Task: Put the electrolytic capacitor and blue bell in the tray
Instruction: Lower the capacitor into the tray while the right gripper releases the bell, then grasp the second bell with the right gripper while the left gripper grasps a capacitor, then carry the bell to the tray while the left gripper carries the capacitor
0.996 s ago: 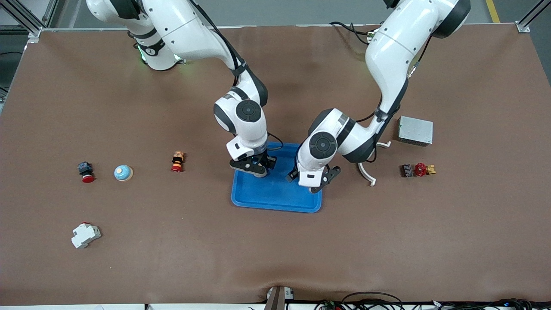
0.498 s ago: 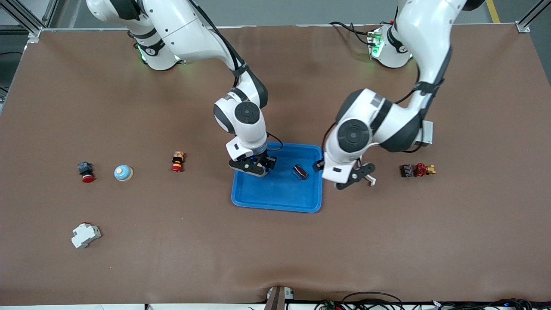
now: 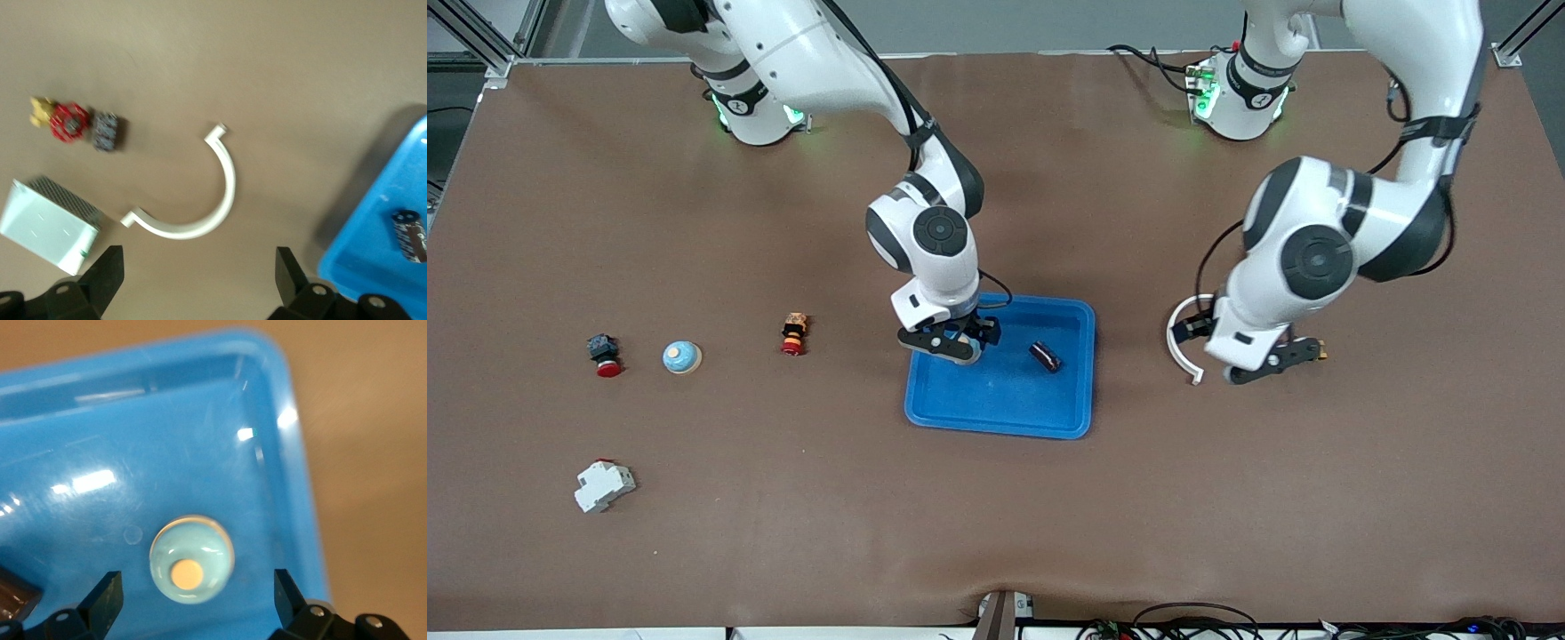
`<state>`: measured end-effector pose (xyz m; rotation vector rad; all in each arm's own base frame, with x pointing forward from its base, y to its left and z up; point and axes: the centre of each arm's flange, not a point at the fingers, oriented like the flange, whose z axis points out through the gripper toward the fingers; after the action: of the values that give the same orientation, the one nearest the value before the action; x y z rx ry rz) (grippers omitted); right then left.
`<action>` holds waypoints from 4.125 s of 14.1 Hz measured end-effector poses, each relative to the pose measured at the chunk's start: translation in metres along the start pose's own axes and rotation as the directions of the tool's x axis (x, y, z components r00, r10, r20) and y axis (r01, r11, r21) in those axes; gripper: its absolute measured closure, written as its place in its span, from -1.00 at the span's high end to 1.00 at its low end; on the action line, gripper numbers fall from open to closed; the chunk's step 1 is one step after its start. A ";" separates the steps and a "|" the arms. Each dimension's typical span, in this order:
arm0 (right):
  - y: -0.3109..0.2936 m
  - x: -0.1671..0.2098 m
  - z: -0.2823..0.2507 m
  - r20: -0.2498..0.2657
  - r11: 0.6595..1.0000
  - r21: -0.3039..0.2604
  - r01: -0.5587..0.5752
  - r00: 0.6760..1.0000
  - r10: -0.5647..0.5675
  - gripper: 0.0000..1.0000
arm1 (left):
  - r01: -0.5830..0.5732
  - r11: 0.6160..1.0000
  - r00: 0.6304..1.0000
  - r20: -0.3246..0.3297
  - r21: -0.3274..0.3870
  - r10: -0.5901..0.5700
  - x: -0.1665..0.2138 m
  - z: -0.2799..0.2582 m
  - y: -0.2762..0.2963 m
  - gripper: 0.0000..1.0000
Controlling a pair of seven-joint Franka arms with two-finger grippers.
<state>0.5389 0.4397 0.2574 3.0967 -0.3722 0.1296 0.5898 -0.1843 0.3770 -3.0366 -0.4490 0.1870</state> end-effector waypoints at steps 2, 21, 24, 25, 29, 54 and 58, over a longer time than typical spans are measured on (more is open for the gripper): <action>0.047 0.042 -0.041 0.014 0.995 -0.011 0.101 0.995 -0.101 1.00 | -0.059 0.998 0.998 -0.033 -0.011 0.059 0.013 0.003 -0.041 1.00; 0.471 0.135 0.060 -0.048 0.811 -0.015 0.585 0.809 -0.585 1.00 | -0.191 0.981 0.975 -0.109 0.015 0.192 0.029 0.158 -0.095 1.00; 0.486 0.128 0.076 -0.023 0.798 -0.008 0.602 0.798 -0.602 1.00 | -0.198 0.980 0.976 -0.086 0.017 0.199 0.026 0.171 -0.092 1.00; 0.494 0.128 0.079 -0.016 0.793 -0.006 0.610 0.792 -0.610 1.00 | -0.202 0.979 0.976 -0.078 0.018 0.203 0.024 0.175 -0.091 1.00; 0.521 0.127 0.088 -0.001 0.783 -0.004 0.623 0.783 -0.623 1.00 | -0.214 0.977 0.974 -0.064 0.023 0.215 0.023 0.184 -0.090 1.00; 0.296 0.088 -0.040 0.111 0.947 0.139 0.290 0.946 -0.306 0.30 | -0.285 0.955 0.954 -0.068 0.077 0.290 0.027 0.217 -0.099 1.00; 0.188 0.036 -0.061 0.107 0.985 0.130 0.114 0.986 -0.128 0.30 | -0.284 0.956 0.954 -0.078 0.072 0.289 0.028 0.216 -0.097 0.82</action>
<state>0.5239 0.2500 0.3233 3.2475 -0.1833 -0.0301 0.5604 -0.0733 0.1679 -3.0207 0.0062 0.0779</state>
